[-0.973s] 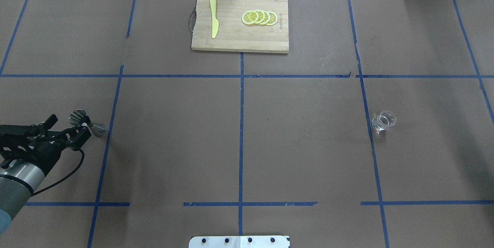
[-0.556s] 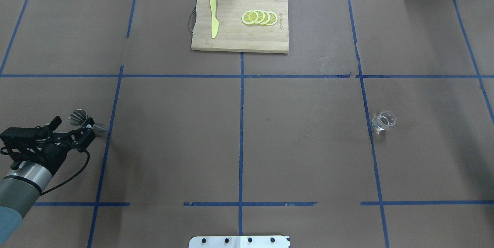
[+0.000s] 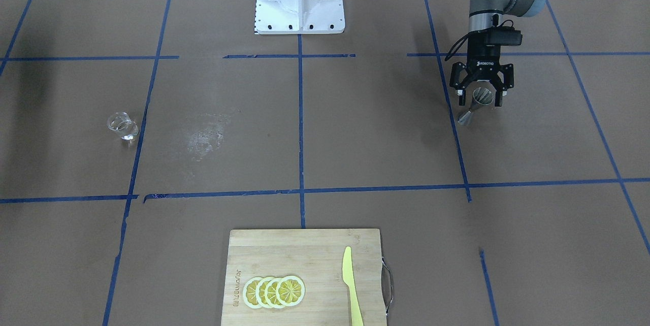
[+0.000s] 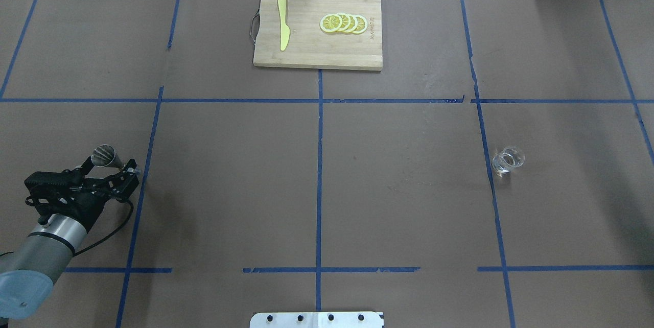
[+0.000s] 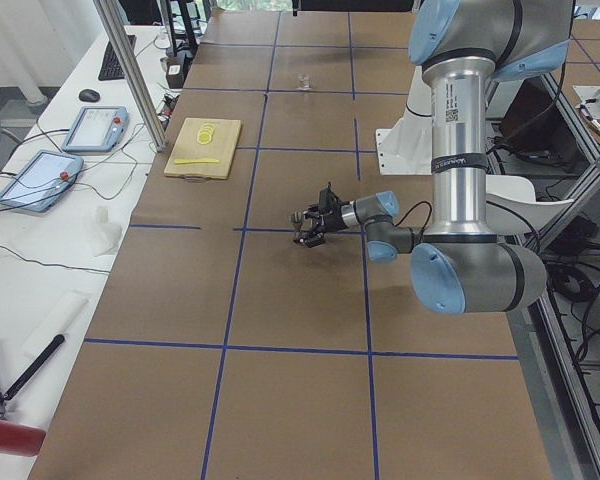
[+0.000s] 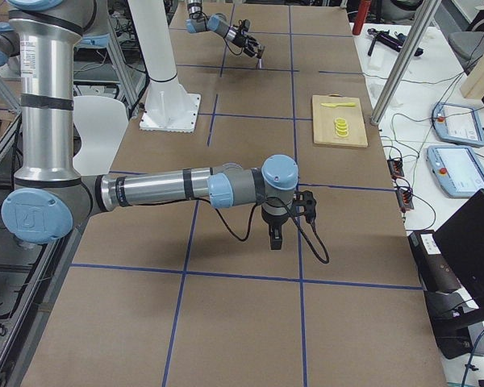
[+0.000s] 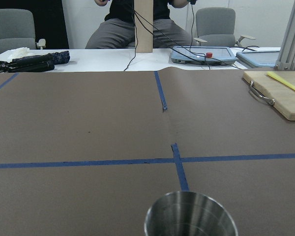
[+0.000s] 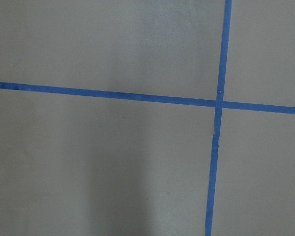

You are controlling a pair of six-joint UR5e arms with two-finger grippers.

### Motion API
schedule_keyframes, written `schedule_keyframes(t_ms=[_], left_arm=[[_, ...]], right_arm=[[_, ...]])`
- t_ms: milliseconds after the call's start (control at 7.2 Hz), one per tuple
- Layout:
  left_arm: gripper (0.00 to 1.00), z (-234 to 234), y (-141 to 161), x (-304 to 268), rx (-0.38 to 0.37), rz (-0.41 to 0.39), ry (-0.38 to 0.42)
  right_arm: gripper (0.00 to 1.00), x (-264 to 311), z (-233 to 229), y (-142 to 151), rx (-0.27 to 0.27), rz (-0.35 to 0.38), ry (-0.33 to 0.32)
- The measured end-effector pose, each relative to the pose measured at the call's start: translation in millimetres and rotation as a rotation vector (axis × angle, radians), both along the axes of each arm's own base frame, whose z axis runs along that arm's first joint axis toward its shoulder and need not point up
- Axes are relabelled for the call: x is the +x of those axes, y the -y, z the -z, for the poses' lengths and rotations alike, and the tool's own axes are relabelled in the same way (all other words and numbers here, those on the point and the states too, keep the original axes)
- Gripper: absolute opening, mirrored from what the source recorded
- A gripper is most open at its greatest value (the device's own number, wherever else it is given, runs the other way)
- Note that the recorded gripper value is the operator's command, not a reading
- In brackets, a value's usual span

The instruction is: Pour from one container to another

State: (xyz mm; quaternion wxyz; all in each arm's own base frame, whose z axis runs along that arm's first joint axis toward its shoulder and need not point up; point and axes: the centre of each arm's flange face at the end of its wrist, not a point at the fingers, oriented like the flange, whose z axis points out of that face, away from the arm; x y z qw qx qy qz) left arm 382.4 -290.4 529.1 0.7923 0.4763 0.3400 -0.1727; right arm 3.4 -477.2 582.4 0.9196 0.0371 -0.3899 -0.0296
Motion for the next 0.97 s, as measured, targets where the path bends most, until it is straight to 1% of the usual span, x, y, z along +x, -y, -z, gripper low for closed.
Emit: schedule_keyframes(t_ms=[278,556,973], left_arm=[[0.73,-6.0,0.7,3.3,-0.002,0.000,0.010],[0.67,-11.1,0.7,4.3,-0.004,-0.001,0.020],[0.53,-10.5,0.4,5.0,-0.004,-0.004,0.021]], right_arm=[[1.00,0.0,0.1,0.0,0.000,0.000,0.000],[1.00,0.0,0.4,0.0,0.001,0.000,0.000],[1.00,0.0,0.8,0.0,0.002,0.000,0.000]])
